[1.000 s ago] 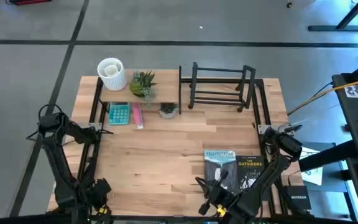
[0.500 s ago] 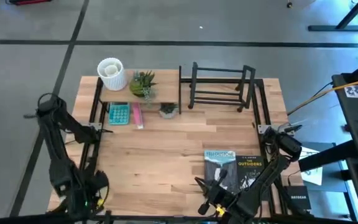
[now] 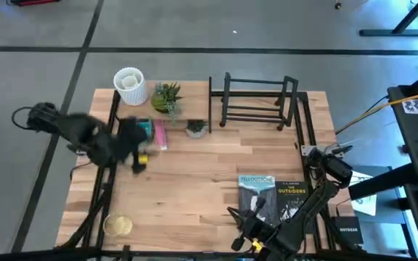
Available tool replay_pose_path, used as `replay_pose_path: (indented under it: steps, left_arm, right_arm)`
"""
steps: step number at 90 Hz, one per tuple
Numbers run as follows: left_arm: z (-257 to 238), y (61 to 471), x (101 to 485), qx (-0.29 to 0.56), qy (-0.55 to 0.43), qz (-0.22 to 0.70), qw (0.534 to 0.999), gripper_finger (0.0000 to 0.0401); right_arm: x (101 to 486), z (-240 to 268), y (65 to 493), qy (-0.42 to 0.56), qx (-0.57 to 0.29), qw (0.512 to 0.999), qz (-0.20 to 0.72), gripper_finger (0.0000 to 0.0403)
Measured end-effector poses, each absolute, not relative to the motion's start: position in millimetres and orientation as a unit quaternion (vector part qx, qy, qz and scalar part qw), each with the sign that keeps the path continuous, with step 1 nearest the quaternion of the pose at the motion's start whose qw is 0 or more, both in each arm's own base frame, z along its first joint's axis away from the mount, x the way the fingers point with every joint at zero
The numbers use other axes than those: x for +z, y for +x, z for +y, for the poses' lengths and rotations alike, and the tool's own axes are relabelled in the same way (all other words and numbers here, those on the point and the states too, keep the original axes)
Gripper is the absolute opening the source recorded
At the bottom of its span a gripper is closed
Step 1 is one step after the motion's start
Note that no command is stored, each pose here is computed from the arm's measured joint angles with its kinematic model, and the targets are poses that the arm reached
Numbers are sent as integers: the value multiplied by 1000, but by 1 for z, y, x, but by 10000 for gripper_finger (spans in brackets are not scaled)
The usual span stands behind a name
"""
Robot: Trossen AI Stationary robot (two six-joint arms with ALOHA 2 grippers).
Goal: Stock shelves
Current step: Remove the white pen holder from the shelf
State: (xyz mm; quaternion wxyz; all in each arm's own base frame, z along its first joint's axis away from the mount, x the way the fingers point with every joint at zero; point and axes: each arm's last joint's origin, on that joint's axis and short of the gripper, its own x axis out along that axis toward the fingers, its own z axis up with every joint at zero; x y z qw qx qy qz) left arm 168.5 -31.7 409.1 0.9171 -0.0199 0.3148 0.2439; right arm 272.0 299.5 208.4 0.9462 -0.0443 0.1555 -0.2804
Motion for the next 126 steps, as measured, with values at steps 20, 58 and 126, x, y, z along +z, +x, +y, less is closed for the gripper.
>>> replay_pose_path:
  steps: [20, 58, 126]
  left_arm:
    - [28, 169, 439, 356, 91, 330, 869, 217]
    - [109, 167, 402, 408, 50, 571, 711, 217]
    - [178, 164, 372, 398, -53, 634, 661, 163]
  right_arm:
    - [208, 299, 273, -41, -281, 946, 154, 1]
    - [207, 286, 291, -6, -291, 938, 187, 1]
    - [205, 283, 297, 17, -283, 935, 214, 1]
